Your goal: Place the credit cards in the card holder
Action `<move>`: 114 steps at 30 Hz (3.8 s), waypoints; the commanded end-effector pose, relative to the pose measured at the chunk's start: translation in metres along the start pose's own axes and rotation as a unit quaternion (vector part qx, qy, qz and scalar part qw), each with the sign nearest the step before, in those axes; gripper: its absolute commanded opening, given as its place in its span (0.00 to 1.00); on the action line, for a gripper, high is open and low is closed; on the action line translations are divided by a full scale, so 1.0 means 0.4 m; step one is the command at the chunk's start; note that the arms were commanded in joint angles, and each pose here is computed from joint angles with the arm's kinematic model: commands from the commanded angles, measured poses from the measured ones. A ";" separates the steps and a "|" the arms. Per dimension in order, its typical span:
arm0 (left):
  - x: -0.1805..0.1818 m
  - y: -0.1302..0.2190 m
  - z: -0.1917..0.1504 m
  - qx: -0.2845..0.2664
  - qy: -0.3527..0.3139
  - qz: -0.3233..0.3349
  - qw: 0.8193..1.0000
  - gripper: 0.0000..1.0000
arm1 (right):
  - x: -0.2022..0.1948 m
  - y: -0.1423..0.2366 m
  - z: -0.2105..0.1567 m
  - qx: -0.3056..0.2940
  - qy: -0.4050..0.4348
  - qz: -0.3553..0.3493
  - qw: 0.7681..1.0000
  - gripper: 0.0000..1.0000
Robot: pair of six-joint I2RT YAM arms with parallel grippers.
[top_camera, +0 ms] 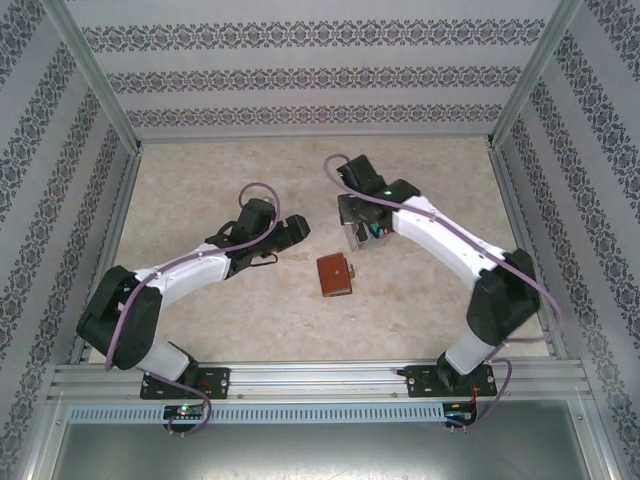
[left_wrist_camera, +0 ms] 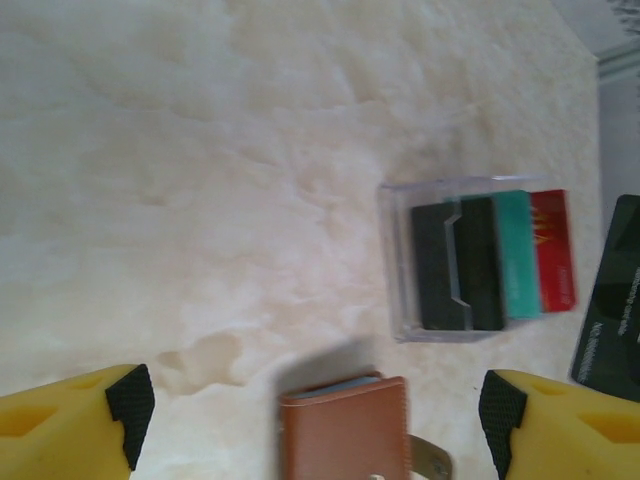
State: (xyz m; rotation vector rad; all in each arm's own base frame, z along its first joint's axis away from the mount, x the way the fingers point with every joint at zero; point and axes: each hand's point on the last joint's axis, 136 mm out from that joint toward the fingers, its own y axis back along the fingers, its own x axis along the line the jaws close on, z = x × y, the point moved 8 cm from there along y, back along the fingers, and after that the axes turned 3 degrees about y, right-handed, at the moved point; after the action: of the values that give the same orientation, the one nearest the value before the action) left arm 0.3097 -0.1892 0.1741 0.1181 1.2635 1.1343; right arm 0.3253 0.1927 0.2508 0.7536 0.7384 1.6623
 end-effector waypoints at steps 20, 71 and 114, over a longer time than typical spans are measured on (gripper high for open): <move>-0.169 -0.082 0.067 0.123 0.017 -0.217 0.968 0.86 | -0.107 0.010 0.015 -0.003 -0.178 0.210 0.961 0.00; -0.321 0.013 0.161 0.122 0.070 -0.426 0.894 0.04 | -0.046 0.058 0.060 0.026 -0.196 0.495 0.846 0.33; -0.328 0.021 0.161 0.132 0.090 -0.466 0.870 0.19 | -0.135 0.020 0.036 -0.008 -0.290 0.397 0.871 0.26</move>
State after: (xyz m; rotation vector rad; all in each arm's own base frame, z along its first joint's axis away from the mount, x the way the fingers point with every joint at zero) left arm 0.3787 -0.2505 0.2685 -0.3400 1.5015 0.2281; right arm 0.3397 0.1515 0.2732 1.6076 -0.0336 2.0882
